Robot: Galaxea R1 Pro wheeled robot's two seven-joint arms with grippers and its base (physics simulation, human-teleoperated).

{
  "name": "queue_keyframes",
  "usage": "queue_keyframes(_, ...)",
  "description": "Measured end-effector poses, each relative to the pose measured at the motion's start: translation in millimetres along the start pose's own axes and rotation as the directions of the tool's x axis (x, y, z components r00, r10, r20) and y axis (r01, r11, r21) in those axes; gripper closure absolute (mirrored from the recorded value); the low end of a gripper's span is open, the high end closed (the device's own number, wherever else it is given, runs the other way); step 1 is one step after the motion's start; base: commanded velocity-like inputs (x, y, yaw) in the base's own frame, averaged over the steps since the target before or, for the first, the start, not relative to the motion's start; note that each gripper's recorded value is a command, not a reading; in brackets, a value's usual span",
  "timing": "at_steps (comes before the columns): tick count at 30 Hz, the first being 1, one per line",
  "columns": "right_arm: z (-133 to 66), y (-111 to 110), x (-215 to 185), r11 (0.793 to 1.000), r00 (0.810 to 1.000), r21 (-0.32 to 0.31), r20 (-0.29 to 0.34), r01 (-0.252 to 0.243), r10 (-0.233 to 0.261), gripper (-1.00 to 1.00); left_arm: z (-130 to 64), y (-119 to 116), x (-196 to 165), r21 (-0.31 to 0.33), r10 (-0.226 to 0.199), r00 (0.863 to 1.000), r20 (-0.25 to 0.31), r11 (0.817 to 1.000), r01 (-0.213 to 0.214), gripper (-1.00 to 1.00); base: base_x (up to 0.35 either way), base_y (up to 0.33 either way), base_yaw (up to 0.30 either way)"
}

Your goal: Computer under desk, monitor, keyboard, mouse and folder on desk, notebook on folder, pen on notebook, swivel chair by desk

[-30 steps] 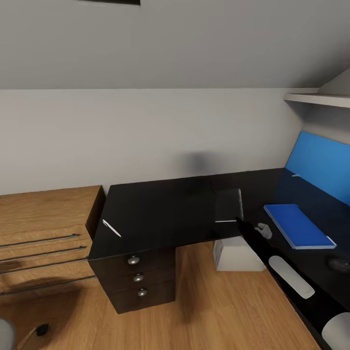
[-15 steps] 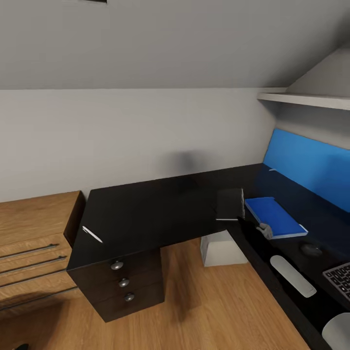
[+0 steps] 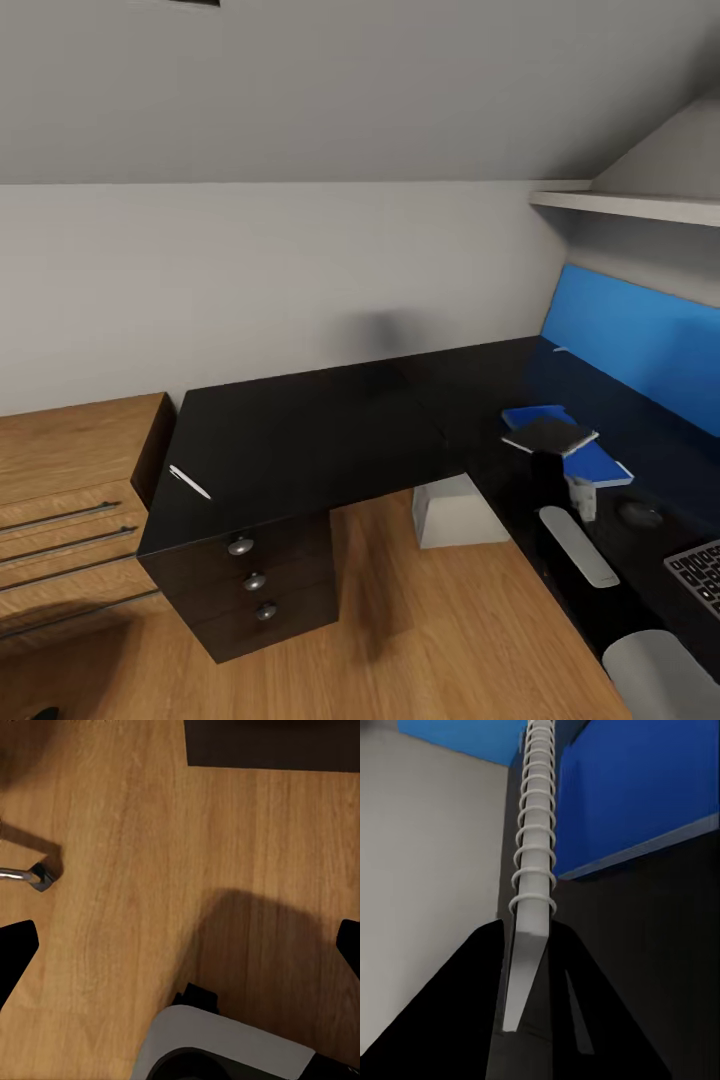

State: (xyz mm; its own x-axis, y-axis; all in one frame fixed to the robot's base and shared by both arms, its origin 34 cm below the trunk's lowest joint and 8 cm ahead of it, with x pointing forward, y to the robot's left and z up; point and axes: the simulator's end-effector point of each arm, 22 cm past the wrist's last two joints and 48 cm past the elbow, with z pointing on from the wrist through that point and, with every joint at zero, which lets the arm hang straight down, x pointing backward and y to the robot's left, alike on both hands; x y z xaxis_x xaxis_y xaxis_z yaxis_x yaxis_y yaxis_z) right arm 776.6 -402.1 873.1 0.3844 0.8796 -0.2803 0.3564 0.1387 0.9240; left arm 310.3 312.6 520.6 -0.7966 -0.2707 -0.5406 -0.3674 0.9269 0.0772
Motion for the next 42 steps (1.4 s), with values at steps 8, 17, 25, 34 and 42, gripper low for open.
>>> queue_keyframes(8, -7.1, -7.0, 2.3, 1.000, 0.997, 0.014, 0.071, -0.022, 0.021, 1.00, -0.4, -3.7, -11.9, 0.009, -0.007, 0.999, 0.051, 1.000, 0.006, -1.00, 0.000, 0.000, 0.000)
queue_keyframes(17, -9.8, 15.2, 4.4, 0.995, 0.997, -0.097, 0.076, -0.015, 0.023, 1.00, -7.5, -14.7, -51.2, 0.048, 0.013, 0.971, 0.237, 0.999, -0.025, -1.00, 0.008, -0.012, 0.000)
queue_keyframes(25, -7.8, -0.8, 2.2, 0.998, 0.997, -0.064, 0.083, -0.007, 0.013, 1.00, -7.7, -15.2, -50.5, 0.048, 0.016, 0.972, 0.236, 0.998, -0.028, -1.00, 0.128, -0.234, 0.000)
queue_keyframes(34, -4.5, -28.6, -1.4, 1.000, 0.996, -0.008, 0.090, 0.029, -0.028, 1.00, -7.8, -14.8, -50.5, 0.047, 0.015, 0.972, 0.236, 0.998, -0.027, -1.00, 0.064, -0.078, 0.000)
queue_keyframes(42, -3.5, -31.9, -2.8, 0.999, 0.995, -0.001, 0.093, 0.034, -0.034, 1.00, -7.7, -14.9, -50.5, 0.048, 0.016, 0.972, 0.236, 0.998, -0.028, -1.00, 0.102, -0.065, 0.000)
